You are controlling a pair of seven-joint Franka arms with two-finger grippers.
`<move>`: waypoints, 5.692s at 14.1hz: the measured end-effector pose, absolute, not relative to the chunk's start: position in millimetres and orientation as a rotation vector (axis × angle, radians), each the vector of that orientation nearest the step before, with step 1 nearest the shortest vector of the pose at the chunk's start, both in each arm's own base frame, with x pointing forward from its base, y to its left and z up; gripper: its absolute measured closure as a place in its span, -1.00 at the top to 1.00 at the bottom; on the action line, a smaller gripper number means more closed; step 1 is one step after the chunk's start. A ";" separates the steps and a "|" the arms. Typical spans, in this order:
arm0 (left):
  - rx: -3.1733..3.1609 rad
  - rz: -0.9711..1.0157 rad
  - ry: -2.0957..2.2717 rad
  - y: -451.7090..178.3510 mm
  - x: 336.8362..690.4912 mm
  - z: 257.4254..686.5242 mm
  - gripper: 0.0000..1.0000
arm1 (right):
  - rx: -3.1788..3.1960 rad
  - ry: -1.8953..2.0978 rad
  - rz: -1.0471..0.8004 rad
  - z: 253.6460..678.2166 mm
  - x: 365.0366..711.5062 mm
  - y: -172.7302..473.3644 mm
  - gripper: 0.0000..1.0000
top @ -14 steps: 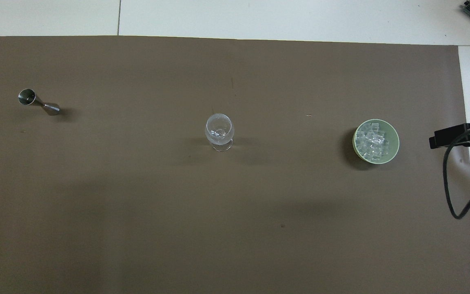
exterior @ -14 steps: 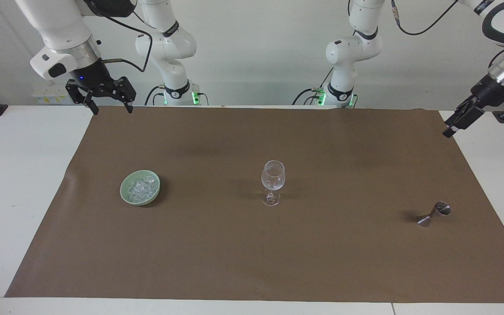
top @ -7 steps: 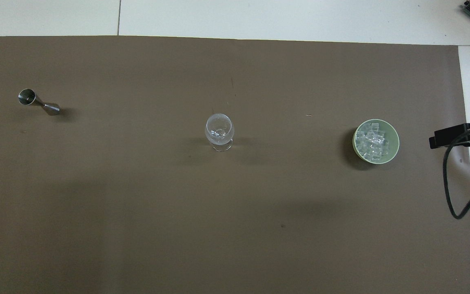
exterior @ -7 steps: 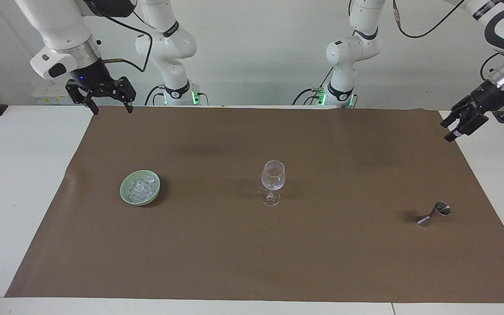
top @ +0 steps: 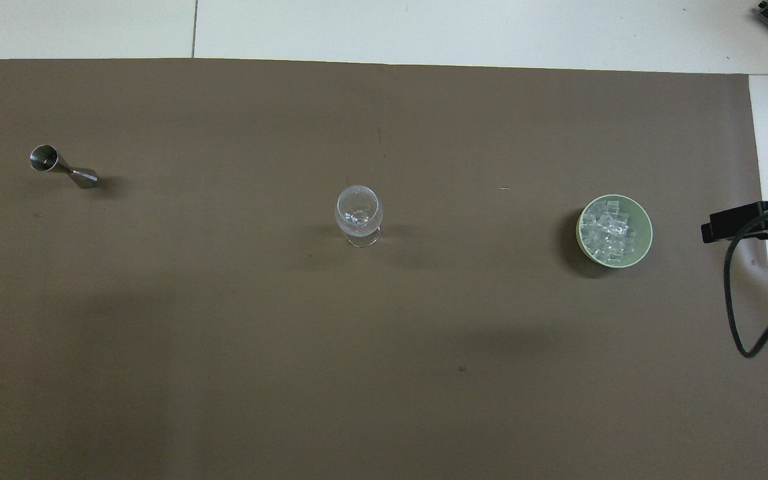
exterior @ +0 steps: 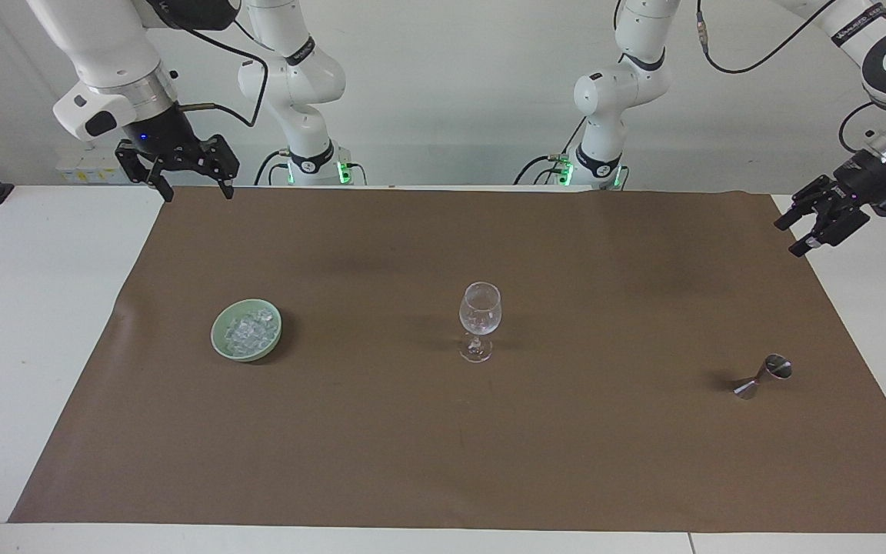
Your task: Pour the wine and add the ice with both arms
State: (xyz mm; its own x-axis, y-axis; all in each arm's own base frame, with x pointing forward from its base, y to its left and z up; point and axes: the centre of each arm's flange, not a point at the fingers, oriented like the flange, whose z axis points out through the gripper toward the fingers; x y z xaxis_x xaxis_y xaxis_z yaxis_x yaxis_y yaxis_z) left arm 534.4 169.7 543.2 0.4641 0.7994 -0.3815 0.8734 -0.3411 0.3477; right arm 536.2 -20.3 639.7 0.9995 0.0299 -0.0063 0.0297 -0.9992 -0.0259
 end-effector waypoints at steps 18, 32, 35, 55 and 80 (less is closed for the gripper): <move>1.815 -0.282 1.582 240.9 550.8 466.0 1.00 | -3.115 -0.046 0.010 639.7 536.2 -20.3 1.00; 1.433 -0.400 1.692 293.5 554.6 352.7 1.00 | -3.115 -0.046 0.010 639.7 536.2 -20.3 1.00; 1.345 -0.404 1.706 297.9 555.4 335.4 1.00 | -3.115 -0.046 0.010 639.7 536.2 -20.3 1.00; 1.014 -0.407 1.733 285.0 577.1 256.9 1.00 | -3.115 -0.046 0.010 639.7 536.2 -20.3 1.00; 0.739 -0.459 1.718 252.8 585.1 214.2 1.00 | -3.115 -0.046 0.011 639.7 536.2 -20.3 1.00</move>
State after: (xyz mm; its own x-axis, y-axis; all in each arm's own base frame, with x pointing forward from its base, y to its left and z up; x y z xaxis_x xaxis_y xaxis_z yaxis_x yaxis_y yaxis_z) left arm 585.1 252.8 214.2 -0.1492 0.2373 -0.9599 0.6848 0.7251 0.0728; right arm 536.2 -20.3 639.7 0.9995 0.0299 -0.0064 0.0297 -0.9992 -0.0259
